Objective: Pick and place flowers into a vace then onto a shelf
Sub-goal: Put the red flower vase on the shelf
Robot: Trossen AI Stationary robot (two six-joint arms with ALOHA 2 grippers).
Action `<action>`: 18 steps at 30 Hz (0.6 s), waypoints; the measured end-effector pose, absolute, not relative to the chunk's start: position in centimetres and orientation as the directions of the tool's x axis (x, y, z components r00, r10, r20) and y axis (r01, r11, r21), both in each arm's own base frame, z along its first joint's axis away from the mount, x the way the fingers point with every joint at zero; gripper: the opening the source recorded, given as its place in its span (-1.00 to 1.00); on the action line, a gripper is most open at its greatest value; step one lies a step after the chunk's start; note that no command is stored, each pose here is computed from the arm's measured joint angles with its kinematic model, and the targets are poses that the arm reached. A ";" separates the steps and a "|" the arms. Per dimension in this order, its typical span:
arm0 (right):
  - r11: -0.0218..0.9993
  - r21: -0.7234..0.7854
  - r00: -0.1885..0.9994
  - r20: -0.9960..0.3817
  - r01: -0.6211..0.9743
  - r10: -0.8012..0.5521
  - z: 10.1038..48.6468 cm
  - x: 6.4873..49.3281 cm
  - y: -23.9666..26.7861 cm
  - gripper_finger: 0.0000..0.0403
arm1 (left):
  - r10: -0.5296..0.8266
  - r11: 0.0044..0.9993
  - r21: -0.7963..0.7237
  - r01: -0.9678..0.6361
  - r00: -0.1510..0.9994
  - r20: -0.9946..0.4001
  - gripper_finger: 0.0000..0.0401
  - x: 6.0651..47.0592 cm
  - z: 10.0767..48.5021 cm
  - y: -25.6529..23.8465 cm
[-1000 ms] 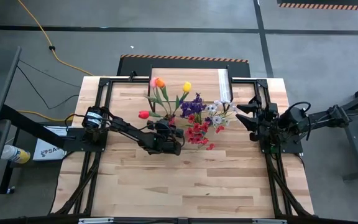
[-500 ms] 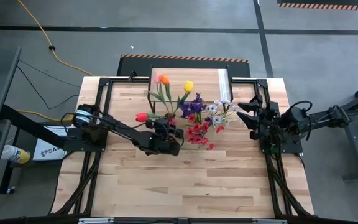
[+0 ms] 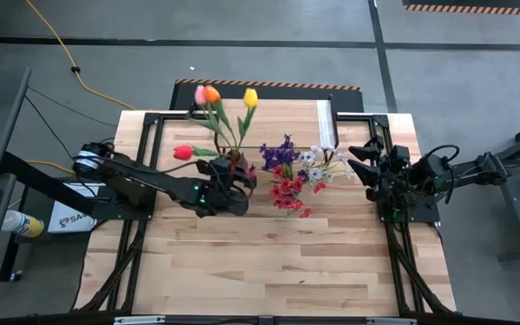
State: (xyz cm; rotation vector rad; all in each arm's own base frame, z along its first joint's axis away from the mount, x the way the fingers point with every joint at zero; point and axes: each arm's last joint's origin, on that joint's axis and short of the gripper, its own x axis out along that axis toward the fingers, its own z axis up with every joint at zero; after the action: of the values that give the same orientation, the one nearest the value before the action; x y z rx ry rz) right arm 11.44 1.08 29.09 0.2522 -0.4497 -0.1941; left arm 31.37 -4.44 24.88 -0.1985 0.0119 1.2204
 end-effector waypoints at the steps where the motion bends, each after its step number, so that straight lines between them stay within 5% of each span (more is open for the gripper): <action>1: 0.950 0.283 0.882 0.405 0.129 -0.241 29.1 11.4 1.1 0.02 | 0.932 0.328 -0.149 -0.933 0.345 -0.110 -0.13 31.1 25.5 -4.3; 18: 0.931 0.255 0.820 0.451 0.261 -0.353 29.8 10.6 0.6 0.02 | 0.971 0.199 -0.124 -0.972 0.213 -0.112 -0.14 30.8 31.7 4.1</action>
State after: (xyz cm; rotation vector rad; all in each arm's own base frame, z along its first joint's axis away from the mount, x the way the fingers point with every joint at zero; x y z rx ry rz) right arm 10.63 0.63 29.80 0.1858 -0.5151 -0.3288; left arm 30.80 4.14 31.69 -0.1810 0.0101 1.3588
